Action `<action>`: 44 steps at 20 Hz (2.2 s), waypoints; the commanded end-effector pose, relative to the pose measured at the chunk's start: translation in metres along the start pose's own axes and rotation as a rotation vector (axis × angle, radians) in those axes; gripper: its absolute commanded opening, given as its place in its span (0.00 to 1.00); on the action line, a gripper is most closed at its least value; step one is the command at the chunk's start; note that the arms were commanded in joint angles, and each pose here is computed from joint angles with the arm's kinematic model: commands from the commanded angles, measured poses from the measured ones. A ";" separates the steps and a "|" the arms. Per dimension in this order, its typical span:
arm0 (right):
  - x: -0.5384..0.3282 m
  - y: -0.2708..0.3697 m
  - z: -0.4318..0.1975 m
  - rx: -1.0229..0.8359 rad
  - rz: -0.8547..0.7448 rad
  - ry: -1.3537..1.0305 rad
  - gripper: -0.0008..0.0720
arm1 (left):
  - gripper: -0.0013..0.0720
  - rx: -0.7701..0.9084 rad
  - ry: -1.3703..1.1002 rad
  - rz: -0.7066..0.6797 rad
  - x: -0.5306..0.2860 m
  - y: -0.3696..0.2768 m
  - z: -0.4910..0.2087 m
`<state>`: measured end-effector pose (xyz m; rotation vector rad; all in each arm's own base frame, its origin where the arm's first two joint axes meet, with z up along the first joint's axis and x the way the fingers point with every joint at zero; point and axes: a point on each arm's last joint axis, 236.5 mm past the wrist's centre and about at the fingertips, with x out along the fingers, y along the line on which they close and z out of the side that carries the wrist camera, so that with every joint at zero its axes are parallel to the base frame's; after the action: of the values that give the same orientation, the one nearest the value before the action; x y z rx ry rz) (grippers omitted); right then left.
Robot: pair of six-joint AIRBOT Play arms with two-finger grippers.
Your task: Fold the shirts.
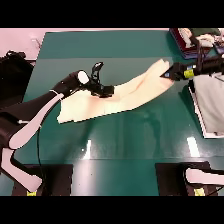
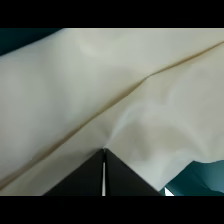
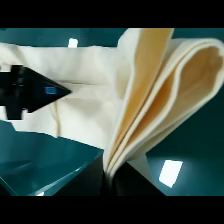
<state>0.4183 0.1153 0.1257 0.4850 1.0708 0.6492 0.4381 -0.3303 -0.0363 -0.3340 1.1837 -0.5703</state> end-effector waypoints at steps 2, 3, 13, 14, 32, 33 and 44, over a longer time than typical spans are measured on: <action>-0.012 0.095 0.023 -0.158 0.058 -0.062 0.04 | 0.05 -0.025 0.040 0.002 0.023 0.008 -0.009; -0.012 0.112 0.026 -0.192 0.072 -0.072 0.04 | 0.05 -0.025 0.040 0.003 0.023 0.009 -0.010; 0.019 0.208 0.026 -0.322 0.190 -0.122 0.04 | 0.05 0.076 -0.022 0.030 -0.042 0.005 0.047; 0.029 0.216 0.021 -0.331 0.204 -0.107 0.04 | 0.05 0.092 -0.058 0.056 -0.065 0.013 0.064; 0.200 0.102 -0.055 -0.242 0.006 0.252 0.48 | 0.05 0.072 -0.431 0.253 -0.332 0.074 0.139; 0.192 0.068 -0.056 -0.154 -0.018 0.271 0.62 | 0.05 0.093 -0.426 0.246 -0.328 0.067 0.139; 0.263 0.029 -0.098 0.263 0.153 0.348 0.80 | 0.05 0.180 -0.408 0.203 -0.305 0.033 0.138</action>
<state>0.4120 0.2901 -0.0553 0.6392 1.4575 0.6933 0.4955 -0.1292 0.2300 -0.1652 0.7587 -0.3930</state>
